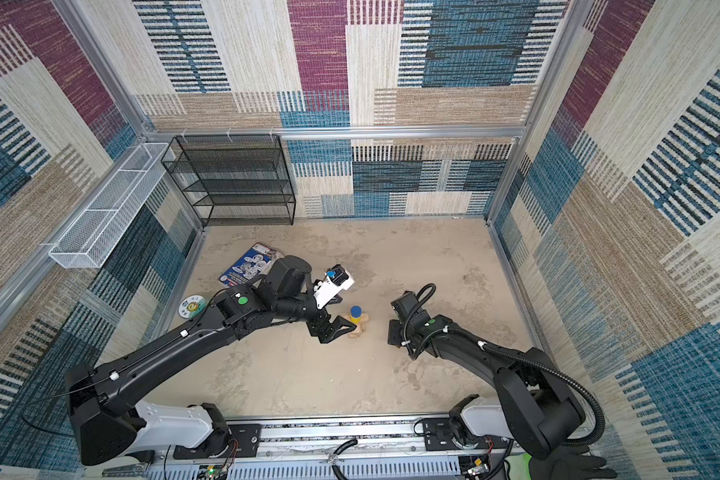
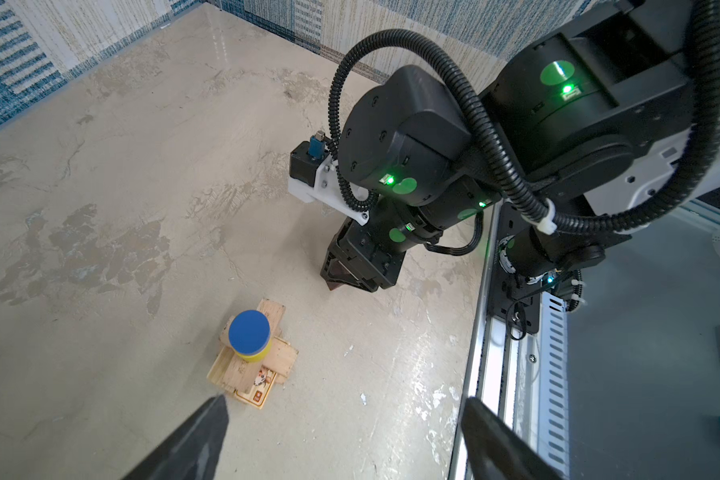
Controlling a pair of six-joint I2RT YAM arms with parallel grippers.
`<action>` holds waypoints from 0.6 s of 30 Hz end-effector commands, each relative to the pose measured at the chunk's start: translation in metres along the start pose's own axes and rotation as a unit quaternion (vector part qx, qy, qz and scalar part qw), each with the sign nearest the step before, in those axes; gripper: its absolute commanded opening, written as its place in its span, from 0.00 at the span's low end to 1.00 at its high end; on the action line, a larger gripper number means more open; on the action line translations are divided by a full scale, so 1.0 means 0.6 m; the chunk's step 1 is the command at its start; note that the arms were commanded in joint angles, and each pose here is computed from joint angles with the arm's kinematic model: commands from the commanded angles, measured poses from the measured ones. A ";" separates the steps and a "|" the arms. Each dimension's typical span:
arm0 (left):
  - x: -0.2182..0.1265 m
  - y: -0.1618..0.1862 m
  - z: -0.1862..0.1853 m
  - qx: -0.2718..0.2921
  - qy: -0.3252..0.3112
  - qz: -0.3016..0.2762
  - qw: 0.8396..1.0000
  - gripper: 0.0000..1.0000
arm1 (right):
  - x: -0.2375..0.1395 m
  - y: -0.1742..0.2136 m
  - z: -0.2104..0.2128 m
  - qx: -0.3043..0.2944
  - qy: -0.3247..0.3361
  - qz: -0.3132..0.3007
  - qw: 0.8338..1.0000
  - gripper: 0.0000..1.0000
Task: Build the wood block tower
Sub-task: 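Lower the right gripper around the purple cube and close it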
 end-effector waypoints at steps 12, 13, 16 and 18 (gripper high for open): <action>-0.002 -0.001 0.001 0.008 -0.004 0.002 1.000 0.92 | -0.016 0.026 0.025 0.000 -0.077 0.024 0.997 0.50; -0.002 -0.001 0.001 0.008 -0.004 0.003 1.000 0.93 | -0.017 0.020 0.021 -0.003 -0.065 0.017 0.998 0.50; -0.002 0.000 0.003 0.009 -0.007 0.003 1.000 0.92 | -0.018 0.003 0.014 -0.017 -0.036 0.000 0.999 0.50; -0.002 0.000 0.003 0.010 -0.009 0.003 1.000 0.92 | -0.017 -0.006 0.013 -0.027 -0.026 -0.007 0.999 0.52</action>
Point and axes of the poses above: each gripper's point midway between its finger pads, its own x axis out along the fingers, its own z axis along the line the jaws close on, y = z × x, the point moved 4 cm from there along -x, back along the fingers, and after that the axes turned 4 degrees about -x, right-handed, at the moved point
